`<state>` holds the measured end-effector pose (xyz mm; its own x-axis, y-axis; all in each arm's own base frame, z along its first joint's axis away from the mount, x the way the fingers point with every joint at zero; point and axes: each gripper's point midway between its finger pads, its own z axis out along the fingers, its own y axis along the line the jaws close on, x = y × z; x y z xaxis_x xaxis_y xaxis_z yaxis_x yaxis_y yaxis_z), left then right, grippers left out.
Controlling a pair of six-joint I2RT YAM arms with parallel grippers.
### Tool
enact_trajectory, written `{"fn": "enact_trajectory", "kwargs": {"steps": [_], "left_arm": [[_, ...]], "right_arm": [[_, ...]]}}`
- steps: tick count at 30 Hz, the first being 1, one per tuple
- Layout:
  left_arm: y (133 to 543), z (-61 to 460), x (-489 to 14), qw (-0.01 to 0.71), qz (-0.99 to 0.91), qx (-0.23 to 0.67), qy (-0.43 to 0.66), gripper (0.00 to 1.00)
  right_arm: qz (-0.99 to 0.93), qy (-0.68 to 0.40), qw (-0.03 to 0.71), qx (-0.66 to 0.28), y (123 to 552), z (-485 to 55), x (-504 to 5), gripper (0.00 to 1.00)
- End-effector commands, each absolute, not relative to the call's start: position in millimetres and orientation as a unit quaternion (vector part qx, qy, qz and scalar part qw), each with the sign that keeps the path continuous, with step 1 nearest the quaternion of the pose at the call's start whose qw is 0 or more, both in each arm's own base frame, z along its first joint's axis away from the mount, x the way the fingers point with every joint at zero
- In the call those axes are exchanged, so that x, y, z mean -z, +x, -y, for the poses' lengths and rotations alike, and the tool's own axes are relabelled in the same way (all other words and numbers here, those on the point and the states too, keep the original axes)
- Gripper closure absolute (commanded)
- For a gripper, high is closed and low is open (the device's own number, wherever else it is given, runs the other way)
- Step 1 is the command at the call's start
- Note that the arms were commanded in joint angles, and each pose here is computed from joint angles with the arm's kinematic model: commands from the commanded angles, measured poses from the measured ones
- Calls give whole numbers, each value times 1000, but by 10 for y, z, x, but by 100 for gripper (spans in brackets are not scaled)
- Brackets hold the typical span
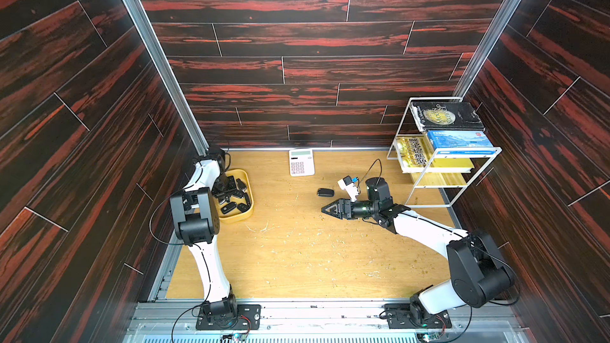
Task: Place the car key into the storage box
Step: Place the car key in the storage box.
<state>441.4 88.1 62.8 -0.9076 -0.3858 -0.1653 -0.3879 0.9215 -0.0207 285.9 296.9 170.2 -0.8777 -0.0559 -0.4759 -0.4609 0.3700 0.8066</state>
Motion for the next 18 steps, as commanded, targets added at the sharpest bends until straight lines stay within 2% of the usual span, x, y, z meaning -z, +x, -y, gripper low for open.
{"fn": "enact_trajectory", "kwargs": {"steps": [1, 5, 13, 14, 16, 18], "left_arm": [[4381, -862, -549, 66, -978, 5, -196, 67], [4394, -827, -547, 67, -979, 15, -193, 47], [4404, -819, -623, 77, -979, 18, -189, 33], [4400, -818, -652, 80, -978, 18, -189, 28], [4400, -811, -707, 88, -978, 20, -189, 4], [4386, -794, -780, 95, -977, 24, -190, 0]], "right_arm": [[-806, -162, 180, -540, 2823, -2966, -1659, 4], [-806, -162, 180, -540, 2815, -2959, -1671, 4], [-809, -157, 178, -537, 2804, -2928, -1641, 4], [-810, -156, 179, -537, 2807, -2922, -1641, 4], [-810, -156, 179, -536, 2806, -2916, -1643, 4], [-810, -157, 179, -536, 2808, -2912, -1656, 4]]}}
